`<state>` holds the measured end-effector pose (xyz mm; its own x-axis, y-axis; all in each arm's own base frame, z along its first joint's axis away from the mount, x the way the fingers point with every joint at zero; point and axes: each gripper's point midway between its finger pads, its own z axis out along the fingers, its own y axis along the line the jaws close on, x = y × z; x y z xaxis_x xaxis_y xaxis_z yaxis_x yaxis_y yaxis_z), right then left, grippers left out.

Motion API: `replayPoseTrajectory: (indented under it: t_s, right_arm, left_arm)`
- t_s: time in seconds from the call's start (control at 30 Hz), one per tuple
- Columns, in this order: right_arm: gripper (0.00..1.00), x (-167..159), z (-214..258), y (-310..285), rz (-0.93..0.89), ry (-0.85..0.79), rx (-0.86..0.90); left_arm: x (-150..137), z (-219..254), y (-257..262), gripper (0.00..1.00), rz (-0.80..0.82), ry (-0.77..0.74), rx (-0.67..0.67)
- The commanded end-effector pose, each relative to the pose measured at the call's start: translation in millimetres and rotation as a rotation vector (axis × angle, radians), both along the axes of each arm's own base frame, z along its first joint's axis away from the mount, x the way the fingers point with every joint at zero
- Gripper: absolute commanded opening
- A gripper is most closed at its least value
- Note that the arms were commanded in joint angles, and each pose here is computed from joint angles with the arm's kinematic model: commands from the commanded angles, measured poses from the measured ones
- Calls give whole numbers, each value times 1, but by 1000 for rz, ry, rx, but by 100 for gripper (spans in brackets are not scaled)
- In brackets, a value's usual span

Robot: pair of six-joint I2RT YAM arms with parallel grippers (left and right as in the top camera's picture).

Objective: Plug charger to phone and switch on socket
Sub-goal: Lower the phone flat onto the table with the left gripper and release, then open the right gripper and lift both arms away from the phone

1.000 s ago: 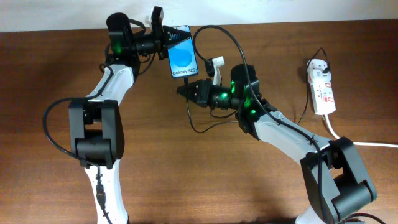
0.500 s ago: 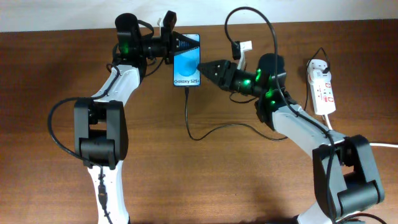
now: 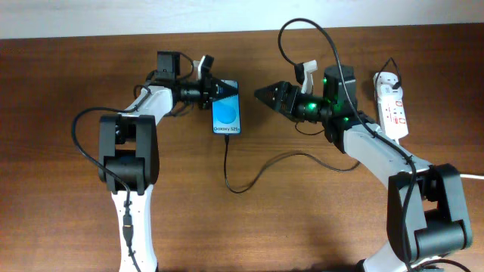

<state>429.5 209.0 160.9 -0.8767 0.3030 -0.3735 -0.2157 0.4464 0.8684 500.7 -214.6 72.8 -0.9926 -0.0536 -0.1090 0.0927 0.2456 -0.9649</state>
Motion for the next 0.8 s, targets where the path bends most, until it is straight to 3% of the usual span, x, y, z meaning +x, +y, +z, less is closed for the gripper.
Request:
replayPoseTrajectory:
  t_s: [0.0,0.1,0.27,0.4,0.53,0.63,0.67,0.73,0.77]
  right_arm:
    - [99,4,-10,-8,-22,-37,-84]
    - [98,4,-18,-12,-40,-24,-121]
    - [98,6,-23,-16,-66,-11,-143]
    - [99,7,-23,-17,-69,-11,-145]
    - [98,6,-23,-16,-68,-10,-144]
    - [98,6,-23,-16,-66,-10,-143]
    - [98,6,-23,-16,-66,-10,-143]
    - [98,5,-23,-16,-62,-10,-140]
    - [98,5,-23,-16,-62,-9,-140]
  left_arm:
    - [14,-18,10,0,51,-123,134]
    - [21,-28,16,0,86,-138,206]
    - [13,-70,35,0,126,-77,452]
    - [10,-77,38,3,128,-61,491]
    - [9,-78,40,39,129,-50,501]
    - [7,-79,40,54,127,-40,503]
    - [7,-79,40,64,127,-40,504]
    - [9,-83,44,98,141,-42,536]
    - [10,-87,50,99,156,-33,579]
